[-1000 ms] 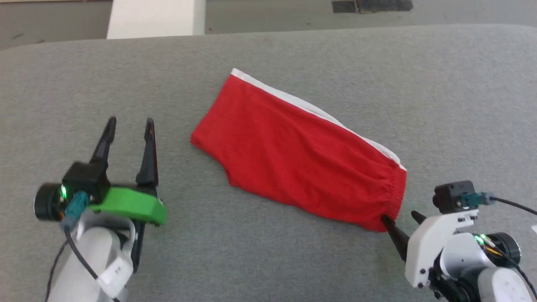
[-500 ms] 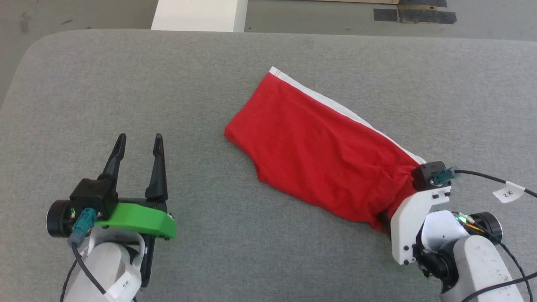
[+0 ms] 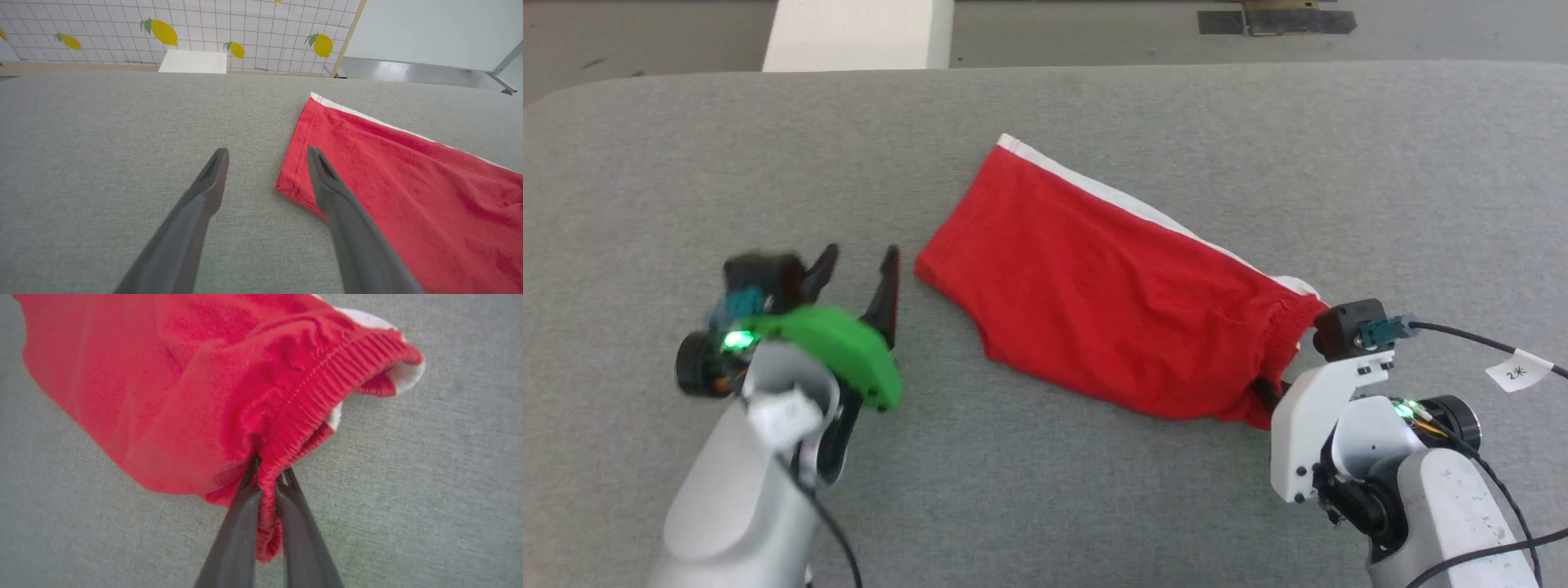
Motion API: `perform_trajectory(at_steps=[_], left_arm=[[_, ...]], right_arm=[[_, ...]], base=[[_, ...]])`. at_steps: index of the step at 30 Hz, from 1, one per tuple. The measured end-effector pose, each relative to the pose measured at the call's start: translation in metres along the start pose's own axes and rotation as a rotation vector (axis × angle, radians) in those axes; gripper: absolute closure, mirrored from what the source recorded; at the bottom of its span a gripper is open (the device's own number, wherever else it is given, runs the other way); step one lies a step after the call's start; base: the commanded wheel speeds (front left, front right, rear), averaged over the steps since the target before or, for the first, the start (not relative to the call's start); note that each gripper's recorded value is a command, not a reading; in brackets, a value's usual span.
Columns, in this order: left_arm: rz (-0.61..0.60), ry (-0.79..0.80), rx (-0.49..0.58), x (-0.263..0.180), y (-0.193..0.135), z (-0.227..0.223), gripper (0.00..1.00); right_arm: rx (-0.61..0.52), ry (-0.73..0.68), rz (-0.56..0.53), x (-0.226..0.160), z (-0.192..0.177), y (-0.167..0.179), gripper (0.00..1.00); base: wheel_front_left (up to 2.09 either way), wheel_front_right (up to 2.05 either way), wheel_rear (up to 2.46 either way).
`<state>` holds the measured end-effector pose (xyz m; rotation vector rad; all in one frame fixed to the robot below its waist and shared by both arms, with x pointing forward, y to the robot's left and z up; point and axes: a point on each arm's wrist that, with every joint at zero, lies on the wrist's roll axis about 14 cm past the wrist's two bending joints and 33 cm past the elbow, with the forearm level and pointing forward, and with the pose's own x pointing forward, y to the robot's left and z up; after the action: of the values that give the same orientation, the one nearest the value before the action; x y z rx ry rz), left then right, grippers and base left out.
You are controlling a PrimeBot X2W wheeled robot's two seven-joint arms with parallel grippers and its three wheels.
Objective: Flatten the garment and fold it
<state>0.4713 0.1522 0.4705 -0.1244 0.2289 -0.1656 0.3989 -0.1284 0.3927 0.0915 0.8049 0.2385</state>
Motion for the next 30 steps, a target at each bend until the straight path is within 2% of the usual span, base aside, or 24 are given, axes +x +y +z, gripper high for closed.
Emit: perform_trajectory(at_steps=[7, 11, 14, 15, 16, 17, 21, 24, 30], left_arm=[[-0.025, 0.352, -0.004, 0.042, -0.017, -0.035, 0.0], [-0.005, 0.6, 0.013, 0.041, -0.018, -0.078, 0.0], [-0.028, 0.68, -0.007, 0.043, -0.025, -0.089, 0.0], [-0.036, 0.69, -0.02, 0.045, -0.027, -0.091, 0.49], [-0.048, 0.69, -0.023, 0.046, -0.03, -0.091, 0.67], [-0.058, 0.691, -0.023, 0.047, -0.032, -0.092, 1.0], [-0.107, 0.69, -0.035, 0.047, -0.044, -0.094, 1.0], [-0.114, 0.616, -0.051, 0.049, -0.044, -0.083, 1.0], [-0.089, 0.457, -0.167, 0.049, -0.036, -0.048, 1.0]], right_arm=[[0.013, -0.008, -0.013, -0.003, 0.0, -0.007, 1.0], [0.029, 0.002, -0.023, -0.002, -0.004, -0.013, 1.0], [0.043, 0.005, -0.039, -0.001, -0.007, -0.02, 1.0], [0.049, 0.008, -0.045, -0.001, -0.009, -0.022, 1.0], [0.053, 0.011, -0.05, -0.001, -0.01, -0.024, 1.0], [0.057, 0.01, -0.054, 0.0, -0.01, -0.026, 1.0], [0.063, 0.011, -0.057, 0.002, -0.011, -0.028, 1.0], [0.064, 0.002, -0.056, 0.003, -0.009, -0.028, 1.0], [0.07, -0.027, -0.051, -0.003, 0.001, -0.026, 1.0]], base=[[0.0, 0.0, 0.0], [0.0, 0.0, 0.0], [0.0, 0.0, 0.0], [0.0, 0.0, 0.0], [0.0, 0.0, 0.0], [0.0, 0.0, 0.0], [0.0, 0.0, 0.0], [0.0, 0.0, 0.0], [0.0, 0.0, 0.0]])
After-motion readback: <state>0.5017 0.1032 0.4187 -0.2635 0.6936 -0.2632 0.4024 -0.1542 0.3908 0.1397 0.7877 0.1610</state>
